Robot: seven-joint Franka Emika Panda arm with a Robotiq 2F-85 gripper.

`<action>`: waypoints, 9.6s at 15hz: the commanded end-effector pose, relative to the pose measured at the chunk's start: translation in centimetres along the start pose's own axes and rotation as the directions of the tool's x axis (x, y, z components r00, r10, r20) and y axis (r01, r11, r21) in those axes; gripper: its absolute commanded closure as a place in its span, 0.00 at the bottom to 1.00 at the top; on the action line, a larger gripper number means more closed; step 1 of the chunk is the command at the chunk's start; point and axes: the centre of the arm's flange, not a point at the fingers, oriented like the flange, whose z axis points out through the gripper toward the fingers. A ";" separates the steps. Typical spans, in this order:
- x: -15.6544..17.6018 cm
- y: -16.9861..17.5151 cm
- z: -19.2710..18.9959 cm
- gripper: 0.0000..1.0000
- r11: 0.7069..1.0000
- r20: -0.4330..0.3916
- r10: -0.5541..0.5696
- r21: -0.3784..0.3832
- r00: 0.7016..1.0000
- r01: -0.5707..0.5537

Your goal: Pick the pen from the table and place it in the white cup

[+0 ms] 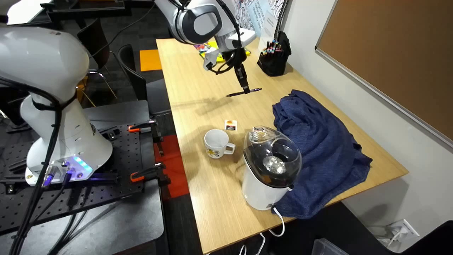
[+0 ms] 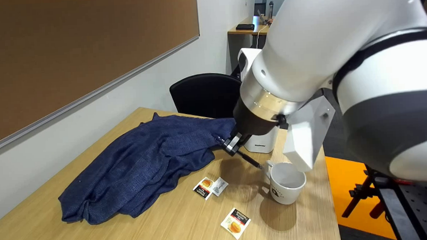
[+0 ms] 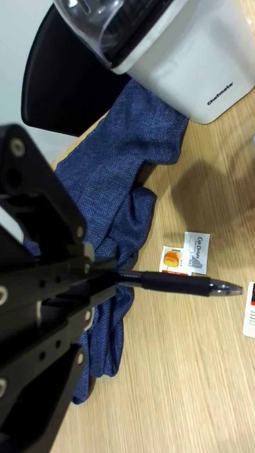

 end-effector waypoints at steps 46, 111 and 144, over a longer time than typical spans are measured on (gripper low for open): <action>5.8 -3.9 1.6 0.97 0.965 -0.106 0.085 -0.237 0.991 -0.108; -9.4 -4.3 12.1 0.00 0.414 -0.589 0.263 -0.647 0.764 -0.641; 0.0 -0.1 1.9 0.00 0.815 -0.403 0.310 -0.353 0.861 -0.459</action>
